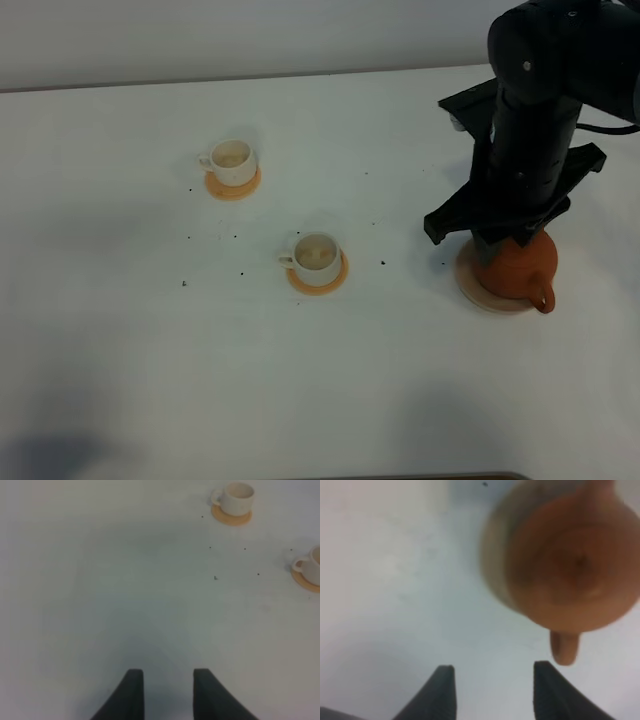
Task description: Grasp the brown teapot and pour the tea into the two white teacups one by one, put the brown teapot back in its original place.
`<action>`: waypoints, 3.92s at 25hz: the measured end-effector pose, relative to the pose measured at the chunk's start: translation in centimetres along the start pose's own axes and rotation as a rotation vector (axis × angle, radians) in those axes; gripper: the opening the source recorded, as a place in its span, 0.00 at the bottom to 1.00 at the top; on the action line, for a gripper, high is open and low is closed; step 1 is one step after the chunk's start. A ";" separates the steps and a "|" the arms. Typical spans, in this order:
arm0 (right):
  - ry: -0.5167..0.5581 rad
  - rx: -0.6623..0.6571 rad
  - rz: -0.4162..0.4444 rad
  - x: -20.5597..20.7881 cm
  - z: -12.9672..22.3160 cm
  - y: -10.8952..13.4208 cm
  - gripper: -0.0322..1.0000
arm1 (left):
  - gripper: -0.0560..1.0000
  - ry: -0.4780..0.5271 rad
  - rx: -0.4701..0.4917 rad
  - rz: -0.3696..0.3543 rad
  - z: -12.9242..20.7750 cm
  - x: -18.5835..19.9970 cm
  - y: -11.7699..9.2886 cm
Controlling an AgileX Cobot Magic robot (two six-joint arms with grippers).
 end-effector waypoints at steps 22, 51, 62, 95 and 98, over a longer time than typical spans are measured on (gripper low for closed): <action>0.143 0.034 -0.047 -4.6 2.4 -3.6 0.49 | 0.29 0.000 0.000 0.000 0.0 0.0 0.0; 0.226 0.121 -0.030 -7.0 3.0 -5.0 0.45 | 0.29 0.000 0.000 0.000 0.0 0.0 0.0; 0.235 0.124 -0.034 -7.3 3.0 -5.0 0.45 | 0.29 0.000 0.000 0.000 0.0 0.0 0.0; 0.238 0.142 -0.035 -7.8 2.9 -5.1 0.13 | 0.29 0.000 0.000 0.000 0.0 0.0 0.0; 0.244 0.142 -0.039 -7.8 3.0 -5.0 0.12 | 0.29 0.000 0.000 0.000 0.0 0.0 0.0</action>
Point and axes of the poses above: a point on each arm's last joint axis where the gripper is mounted, x pointing back along that axis away from the gripper, y along the wrist's bending axis when the last joint is at zero, z = x × y, the point moved 5 cm from there along -x, pointing out along that axis toward the gripper, and after that the axes turned 15 degrees about x, right-handed, at the moved point
